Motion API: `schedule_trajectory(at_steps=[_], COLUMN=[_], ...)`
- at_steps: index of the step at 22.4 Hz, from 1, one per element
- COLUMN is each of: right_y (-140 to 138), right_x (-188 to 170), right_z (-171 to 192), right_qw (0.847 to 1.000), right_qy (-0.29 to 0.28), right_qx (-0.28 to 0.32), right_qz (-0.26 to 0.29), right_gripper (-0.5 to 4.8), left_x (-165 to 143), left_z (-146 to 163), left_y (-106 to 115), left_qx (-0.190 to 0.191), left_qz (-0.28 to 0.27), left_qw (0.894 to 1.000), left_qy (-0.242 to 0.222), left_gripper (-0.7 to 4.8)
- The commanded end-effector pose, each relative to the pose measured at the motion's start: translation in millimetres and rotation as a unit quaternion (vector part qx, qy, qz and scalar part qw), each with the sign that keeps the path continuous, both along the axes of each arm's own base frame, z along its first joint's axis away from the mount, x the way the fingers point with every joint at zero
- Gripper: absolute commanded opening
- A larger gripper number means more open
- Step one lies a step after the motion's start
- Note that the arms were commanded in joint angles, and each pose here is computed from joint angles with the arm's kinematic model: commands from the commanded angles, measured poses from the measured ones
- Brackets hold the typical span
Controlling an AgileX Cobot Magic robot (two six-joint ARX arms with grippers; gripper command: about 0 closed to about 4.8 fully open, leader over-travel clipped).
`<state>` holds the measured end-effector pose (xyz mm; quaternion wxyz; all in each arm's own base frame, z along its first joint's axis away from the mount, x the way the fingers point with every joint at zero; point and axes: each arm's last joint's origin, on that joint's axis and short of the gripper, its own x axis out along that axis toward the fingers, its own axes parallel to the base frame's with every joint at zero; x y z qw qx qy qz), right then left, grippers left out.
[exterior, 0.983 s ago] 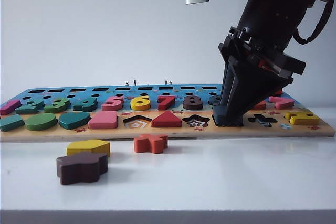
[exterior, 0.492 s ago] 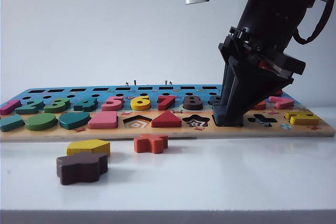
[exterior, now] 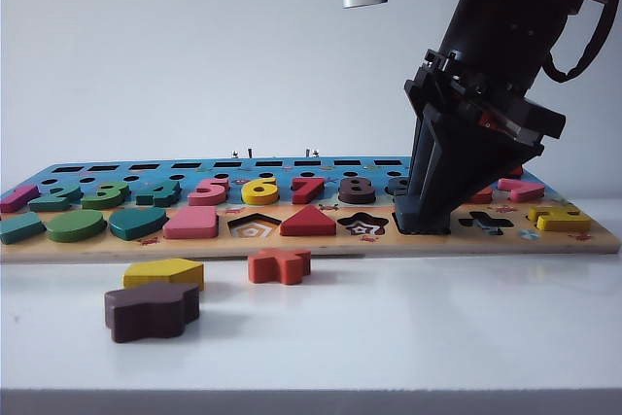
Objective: Insert the cube into the slot.
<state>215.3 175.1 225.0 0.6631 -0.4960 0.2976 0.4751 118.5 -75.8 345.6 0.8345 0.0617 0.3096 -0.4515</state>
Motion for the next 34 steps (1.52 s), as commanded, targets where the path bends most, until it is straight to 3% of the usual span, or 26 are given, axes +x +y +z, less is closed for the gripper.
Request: schedule_trajectory(at_steps=[1,14,17,24,31,34], right_y=[0.7,1.0,0.8,0.8,-4.3,-8.3], right_x=[0.2,-0.2,-0.3,-0.4,-6.8,-12.0], right_z=[1.1,1.2,1.0,1.7,24.6,39.8], right_qw=[1.000,1.000,1.000,1.000,0.997,0.988], right_qy=[-0.002,0.001,0.001,0.000,-0.019,-0.024], right_qx=[0.008,0.011,0.011,0.012,0.068,0.121], right_qz=[0.000,0.000,-0.001,-0.001,-0.044,-0.089], right_gripper=[1.98,2.00,2.50,2.58,2.58,2.57], left_x=[0.5,0.9,0.9,0.8,0.8,0.9], left_z=[1.8,2.3,2.3,2.2,2.2,2.2], left_y=[-0.7,-0.9,-0.9,-0.9,-0.9,-0.9], left_qx=[-0.005,-0.007,-0.007,-0.007,-0.007,-0.007], left_qz=[-0.005,-0.005,-0.005,-0.005,-0.005,-0.005], left_qw=[1.000,1.000,1.000,1.000,1.000,1.000], left_qy=[-0.007,-0.010,-0.010,-0.010,-0.010,-0.010], left_gripper=[0.17,0.17,0.17,0.17,0.17,0.17])
